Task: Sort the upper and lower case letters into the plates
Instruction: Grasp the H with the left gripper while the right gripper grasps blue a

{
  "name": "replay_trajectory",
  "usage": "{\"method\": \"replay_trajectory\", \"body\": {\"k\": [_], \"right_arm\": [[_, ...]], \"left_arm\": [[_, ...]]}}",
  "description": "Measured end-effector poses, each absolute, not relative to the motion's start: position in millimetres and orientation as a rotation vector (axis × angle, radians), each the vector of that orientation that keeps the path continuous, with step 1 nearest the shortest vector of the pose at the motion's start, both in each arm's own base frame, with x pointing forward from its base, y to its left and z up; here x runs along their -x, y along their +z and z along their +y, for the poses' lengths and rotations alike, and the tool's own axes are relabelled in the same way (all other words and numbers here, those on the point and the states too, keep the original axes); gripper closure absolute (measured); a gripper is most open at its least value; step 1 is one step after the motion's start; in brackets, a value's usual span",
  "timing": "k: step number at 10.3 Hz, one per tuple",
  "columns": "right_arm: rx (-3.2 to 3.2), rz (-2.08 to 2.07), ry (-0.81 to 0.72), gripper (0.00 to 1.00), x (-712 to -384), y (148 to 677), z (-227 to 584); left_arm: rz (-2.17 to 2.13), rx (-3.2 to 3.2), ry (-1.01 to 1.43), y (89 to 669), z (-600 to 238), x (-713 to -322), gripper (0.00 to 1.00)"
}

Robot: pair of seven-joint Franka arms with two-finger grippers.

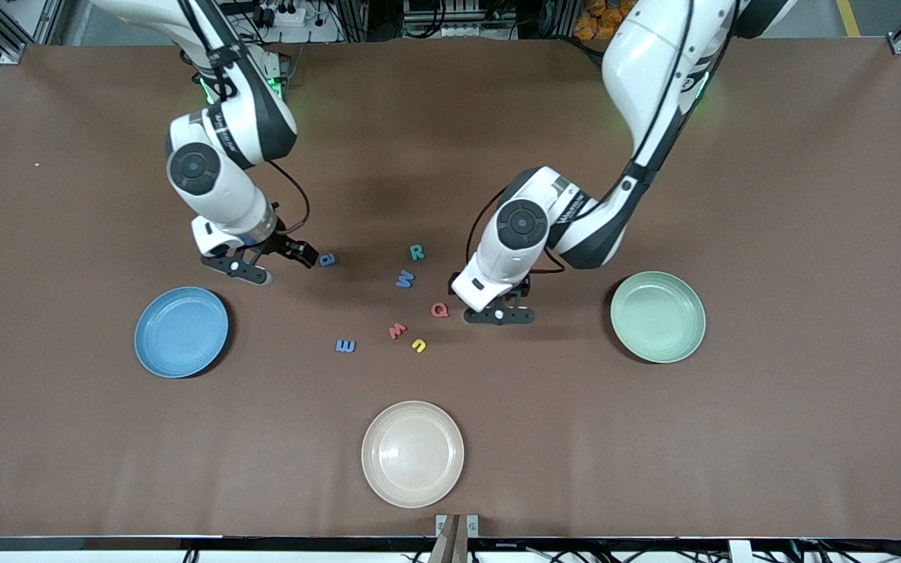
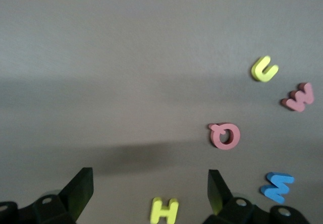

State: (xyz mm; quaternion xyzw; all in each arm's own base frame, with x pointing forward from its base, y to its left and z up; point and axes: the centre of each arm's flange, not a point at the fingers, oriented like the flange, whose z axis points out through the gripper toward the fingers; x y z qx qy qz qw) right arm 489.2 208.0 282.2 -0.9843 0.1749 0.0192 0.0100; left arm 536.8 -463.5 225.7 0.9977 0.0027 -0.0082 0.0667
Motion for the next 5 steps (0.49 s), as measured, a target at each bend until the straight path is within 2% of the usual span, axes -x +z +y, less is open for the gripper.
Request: {"method": "replay_trajectory", "body": {"k": [3,5], "right_arm": [[3.074,0.573,0.045,0.00,-489.4,220.7,215.4],[3.084,0.579,0.059,0.00,-487.5,190.2,213.3]], "left_arm": [[-0.058,-3.028,-0.079,177.5,-490.4,-495.1,0.00],[-0.027,-3.036,-0.094,172.3,-506.2,-476.7,0.00]]}}
